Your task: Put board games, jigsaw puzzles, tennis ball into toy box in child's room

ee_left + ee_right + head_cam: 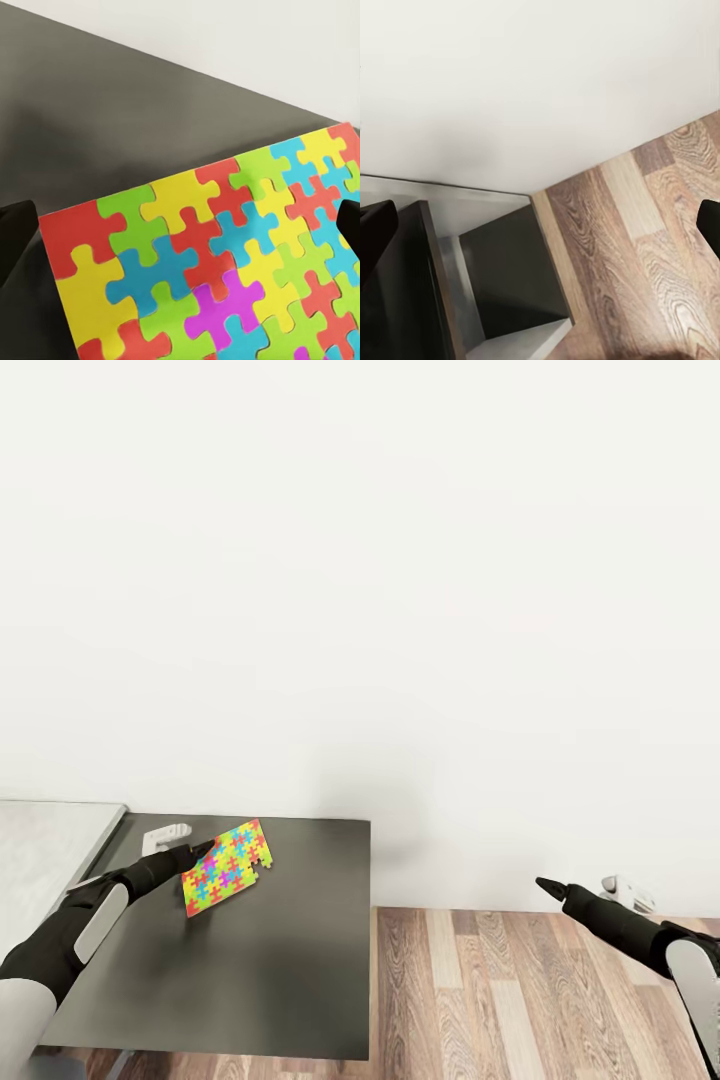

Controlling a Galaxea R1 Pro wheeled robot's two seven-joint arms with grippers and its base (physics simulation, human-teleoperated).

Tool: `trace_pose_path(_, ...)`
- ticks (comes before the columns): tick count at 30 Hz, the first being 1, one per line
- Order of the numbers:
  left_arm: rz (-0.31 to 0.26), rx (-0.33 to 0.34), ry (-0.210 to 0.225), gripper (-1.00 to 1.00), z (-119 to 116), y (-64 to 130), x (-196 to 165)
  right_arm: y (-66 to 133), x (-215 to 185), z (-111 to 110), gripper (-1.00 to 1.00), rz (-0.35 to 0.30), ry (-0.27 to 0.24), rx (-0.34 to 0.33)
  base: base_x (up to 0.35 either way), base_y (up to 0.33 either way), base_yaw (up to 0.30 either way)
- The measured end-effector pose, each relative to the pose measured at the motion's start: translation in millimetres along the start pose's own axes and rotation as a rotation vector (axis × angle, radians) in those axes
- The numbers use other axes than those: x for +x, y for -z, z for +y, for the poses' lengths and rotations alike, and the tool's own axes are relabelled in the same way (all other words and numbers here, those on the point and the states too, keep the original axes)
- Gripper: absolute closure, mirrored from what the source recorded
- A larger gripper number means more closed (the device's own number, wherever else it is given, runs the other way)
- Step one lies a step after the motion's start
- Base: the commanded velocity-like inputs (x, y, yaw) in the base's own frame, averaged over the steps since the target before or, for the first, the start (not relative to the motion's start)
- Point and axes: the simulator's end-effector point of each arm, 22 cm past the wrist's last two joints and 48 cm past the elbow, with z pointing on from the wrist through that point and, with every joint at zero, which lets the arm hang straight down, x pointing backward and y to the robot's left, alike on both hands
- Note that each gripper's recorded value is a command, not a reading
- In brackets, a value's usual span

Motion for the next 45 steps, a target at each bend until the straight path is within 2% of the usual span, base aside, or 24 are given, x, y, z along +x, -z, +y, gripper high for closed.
trace_pose_path(18, 0.002, -0.001, 0.0, -1.0, 1, -0.7, 1, -2.0, 2, 3, -1.0, 0.01, 0.001, -0.008, 0.0, 0.0, 0.0)
trace_pose_path(45, 0.039, -0.015, 0.007, -1.0, 10, -11.2, 23, -13.6, 15, -5, -1.0, 0.044, 0.001, 0.011, 0.0, 0.0, 0.0)
